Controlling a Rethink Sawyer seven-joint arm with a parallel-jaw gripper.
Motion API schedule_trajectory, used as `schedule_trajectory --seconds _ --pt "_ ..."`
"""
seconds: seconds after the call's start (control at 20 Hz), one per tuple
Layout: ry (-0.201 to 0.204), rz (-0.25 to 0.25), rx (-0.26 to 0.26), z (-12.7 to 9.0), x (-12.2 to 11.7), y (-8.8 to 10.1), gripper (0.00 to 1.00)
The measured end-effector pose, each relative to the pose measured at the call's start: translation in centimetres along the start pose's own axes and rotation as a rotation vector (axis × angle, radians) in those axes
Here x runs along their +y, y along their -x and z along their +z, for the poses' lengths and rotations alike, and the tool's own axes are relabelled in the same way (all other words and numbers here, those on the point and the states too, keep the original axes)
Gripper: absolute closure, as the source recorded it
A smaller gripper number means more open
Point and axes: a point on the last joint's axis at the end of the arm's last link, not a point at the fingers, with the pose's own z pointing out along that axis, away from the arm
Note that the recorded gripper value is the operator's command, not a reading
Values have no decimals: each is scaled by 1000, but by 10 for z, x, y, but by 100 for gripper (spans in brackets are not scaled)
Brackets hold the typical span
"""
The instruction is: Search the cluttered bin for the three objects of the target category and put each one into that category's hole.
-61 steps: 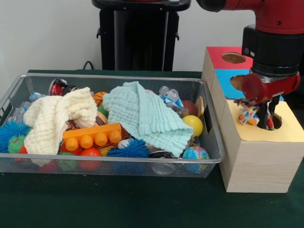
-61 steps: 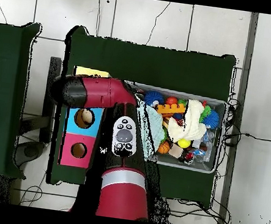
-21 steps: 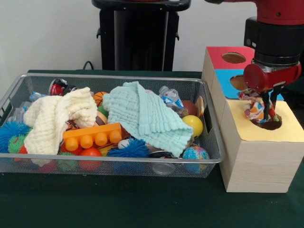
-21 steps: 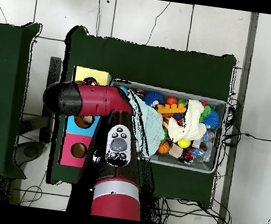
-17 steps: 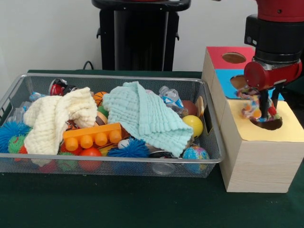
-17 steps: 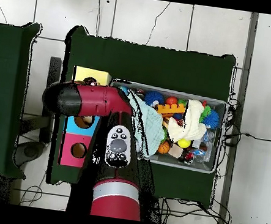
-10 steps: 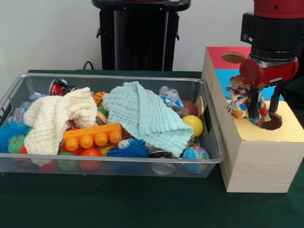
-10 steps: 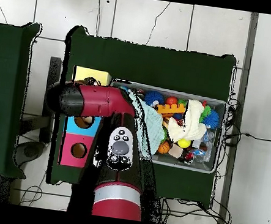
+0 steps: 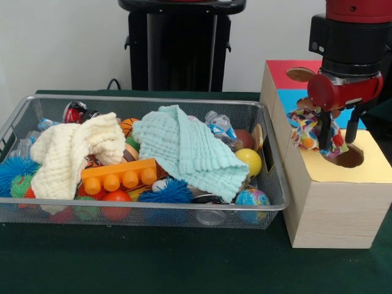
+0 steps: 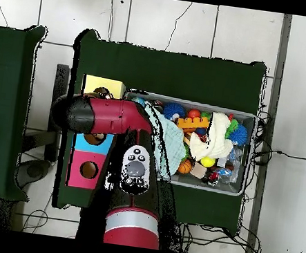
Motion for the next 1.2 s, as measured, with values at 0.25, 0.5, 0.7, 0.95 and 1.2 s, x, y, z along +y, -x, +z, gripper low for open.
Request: schedule_trajectory --seconds 0.25,0.5,0.7,0.95,1.2 --pt "3 3 -2 -5 3 0 0" --pt "9 5 -7 -13 11 2 0" --pt "12 -1 -12 -17 19 4 0" --pt "13 -5 -21 -22 25 8 0" --pt "15 -1 -25 -25 26 10 0"
